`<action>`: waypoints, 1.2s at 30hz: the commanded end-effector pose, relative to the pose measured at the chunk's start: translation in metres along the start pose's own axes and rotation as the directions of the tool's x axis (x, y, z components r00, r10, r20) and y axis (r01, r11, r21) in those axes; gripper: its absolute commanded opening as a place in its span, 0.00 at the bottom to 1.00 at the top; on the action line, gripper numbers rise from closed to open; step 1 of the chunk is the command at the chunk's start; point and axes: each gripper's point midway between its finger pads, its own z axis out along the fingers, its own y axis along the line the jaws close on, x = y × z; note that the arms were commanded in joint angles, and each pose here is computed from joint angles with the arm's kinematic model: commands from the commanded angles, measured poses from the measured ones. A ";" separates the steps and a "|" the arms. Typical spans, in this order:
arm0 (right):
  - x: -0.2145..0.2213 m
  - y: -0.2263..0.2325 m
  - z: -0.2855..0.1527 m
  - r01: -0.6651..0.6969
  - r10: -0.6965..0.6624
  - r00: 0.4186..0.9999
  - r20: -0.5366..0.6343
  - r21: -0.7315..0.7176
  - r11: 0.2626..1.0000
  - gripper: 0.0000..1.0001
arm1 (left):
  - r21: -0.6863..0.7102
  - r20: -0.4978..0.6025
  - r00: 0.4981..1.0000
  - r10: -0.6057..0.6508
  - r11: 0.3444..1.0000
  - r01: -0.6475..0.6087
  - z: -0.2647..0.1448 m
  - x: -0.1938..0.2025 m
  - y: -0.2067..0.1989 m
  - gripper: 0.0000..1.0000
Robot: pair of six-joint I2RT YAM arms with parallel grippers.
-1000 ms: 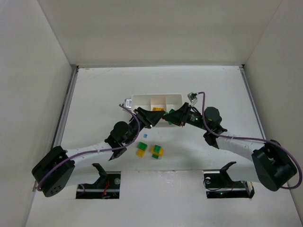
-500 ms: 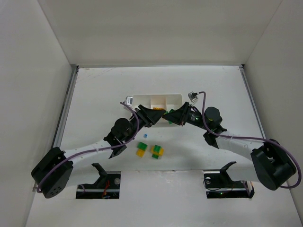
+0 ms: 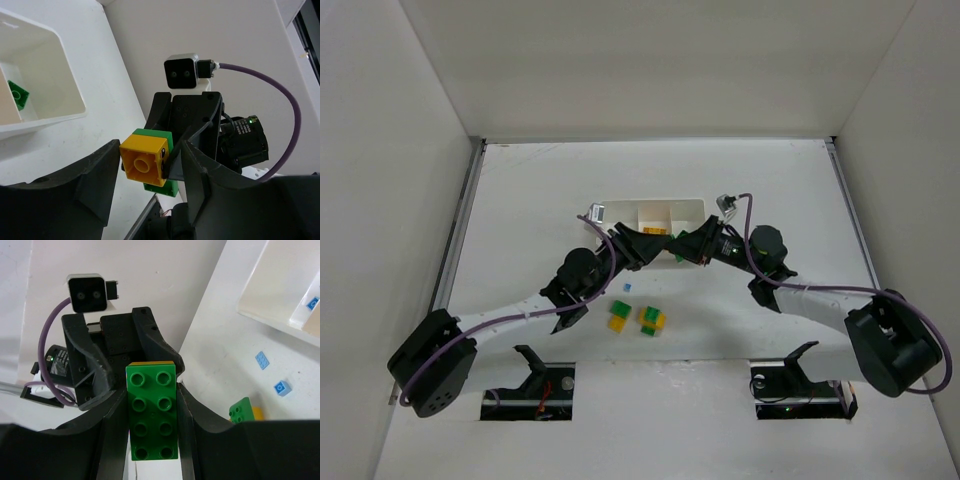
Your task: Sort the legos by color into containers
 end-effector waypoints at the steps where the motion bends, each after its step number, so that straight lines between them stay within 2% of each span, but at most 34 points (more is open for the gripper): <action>1: -0.015 0.022 0.006 0.085 -0.081 0.996 0.047 -0.083 0.993 0.24 | 0.111 0.004 1.000 -0.022 0.994 0.021 0.003 -0.006 -0.038 0.47; 8: -0.015 0.020 0.005 0.079 -0.074 0.996 0.056 -0.082 0.993 0.26 | 0.123 0.038 0.999 -0.032 0.992 0.027 -0.004 -0.013 -0.044 0.36; 18: -0.012 0.013 0.004 0.069 -0.066 0.997 0.050 -0.067 0.995 0.40 | 0.100 0.081 0.995 -0.050 0.994 0.042 -0.007 -0.024 -0.037 0.20; 29: -0.012 0.013 0.004 0.075 -0.072 0.996 0.048 -0.067 0.995 0.57 | 0.065 0.094 0.994 -0.062 0.996 0.056 -0.007 -0.029 -0.019 0.18; 36: -0.010 0.011 0.002 0.072 -0.070 0.997 0.041 -0.064 0.995 0.62 | 0.049 0.106 0.992 -0.072 0.997 0.067 -0.007 -0.034 -0.011 0.18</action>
